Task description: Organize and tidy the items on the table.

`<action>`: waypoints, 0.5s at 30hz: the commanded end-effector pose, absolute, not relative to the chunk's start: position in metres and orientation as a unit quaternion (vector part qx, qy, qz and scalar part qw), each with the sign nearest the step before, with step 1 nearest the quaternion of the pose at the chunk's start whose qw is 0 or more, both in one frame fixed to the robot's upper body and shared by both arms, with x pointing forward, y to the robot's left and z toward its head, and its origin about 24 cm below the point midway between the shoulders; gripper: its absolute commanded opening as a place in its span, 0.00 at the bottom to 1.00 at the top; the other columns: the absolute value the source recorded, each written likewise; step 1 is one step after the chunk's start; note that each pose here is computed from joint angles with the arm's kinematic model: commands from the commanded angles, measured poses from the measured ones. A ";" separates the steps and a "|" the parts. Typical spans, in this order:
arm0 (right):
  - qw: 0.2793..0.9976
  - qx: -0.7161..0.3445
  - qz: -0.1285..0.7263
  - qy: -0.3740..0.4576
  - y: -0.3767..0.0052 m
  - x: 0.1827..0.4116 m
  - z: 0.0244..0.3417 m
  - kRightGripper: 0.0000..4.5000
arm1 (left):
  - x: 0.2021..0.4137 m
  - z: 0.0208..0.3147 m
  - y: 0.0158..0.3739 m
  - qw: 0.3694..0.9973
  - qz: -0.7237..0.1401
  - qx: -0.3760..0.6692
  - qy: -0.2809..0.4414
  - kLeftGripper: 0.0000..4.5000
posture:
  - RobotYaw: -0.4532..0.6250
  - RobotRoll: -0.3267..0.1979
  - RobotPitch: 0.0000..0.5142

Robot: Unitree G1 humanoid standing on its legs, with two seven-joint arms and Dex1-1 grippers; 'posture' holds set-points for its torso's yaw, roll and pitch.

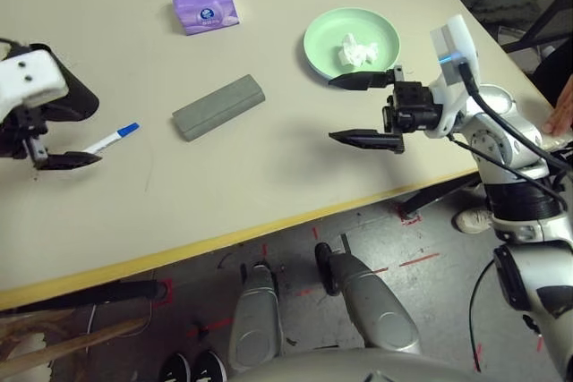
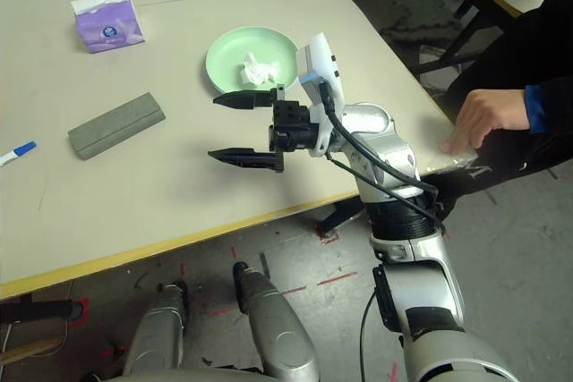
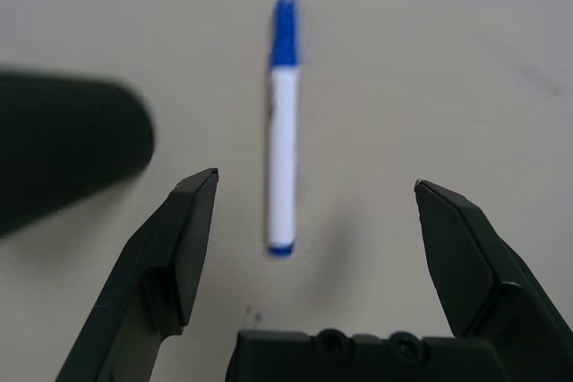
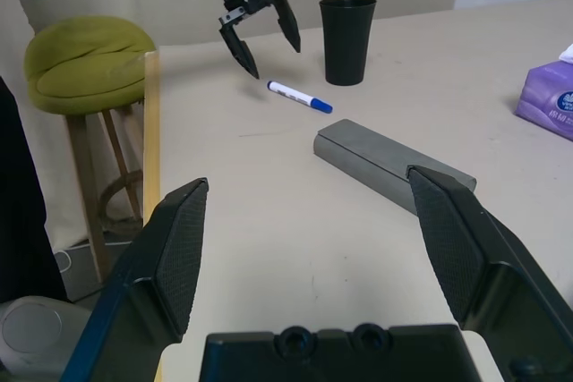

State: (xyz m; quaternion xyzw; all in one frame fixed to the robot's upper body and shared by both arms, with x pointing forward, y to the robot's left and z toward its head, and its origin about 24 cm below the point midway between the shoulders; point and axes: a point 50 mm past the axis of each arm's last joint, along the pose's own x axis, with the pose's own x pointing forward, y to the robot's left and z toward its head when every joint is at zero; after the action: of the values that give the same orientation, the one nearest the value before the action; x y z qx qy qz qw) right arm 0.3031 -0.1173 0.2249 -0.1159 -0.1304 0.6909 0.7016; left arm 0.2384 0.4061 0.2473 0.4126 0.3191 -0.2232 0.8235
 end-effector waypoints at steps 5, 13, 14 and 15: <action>0.689 -0.115 0.703 -0.135 -0.109 0.304 0.229 1.00 | 0.254 0.233 0.404 0.839 -0.185 0.436 0.268 0.99 | 0.32 0.62 0.59; 0.692 -0.117 0.699 -0.133 -0.112 0.301 0.230 1.00 | 0.271 0.209 0.401 0.845 -0.180 0.426 0.269 0.99 | 0.29 0.62 0.60; 0.693 -0.118 0.698 -0.133 -0.113 0.301 0.230 1.00 | 0.272 0.207 0.401 0.846 -0.179 0.424 0.270 0.99 | 0.29 0.62 0.60; 0.695 -0.119 0.697 -0.133 -0.114 0.300 0.231 1.00 | 0.273 0.206 0.402 0.846 -0.178 0.423 0.272 0.99 | 0.28 0.62 0.60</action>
State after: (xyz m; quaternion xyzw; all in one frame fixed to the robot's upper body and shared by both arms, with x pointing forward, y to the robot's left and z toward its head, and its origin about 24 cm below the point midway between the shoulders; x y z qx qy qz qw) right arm 0.3034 -0.1122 0.2306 -0.1165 -0.1327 0.6960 0.6960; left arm 0.2742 0.3979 0.2105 0.4222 0.2570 -0.1823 0.8500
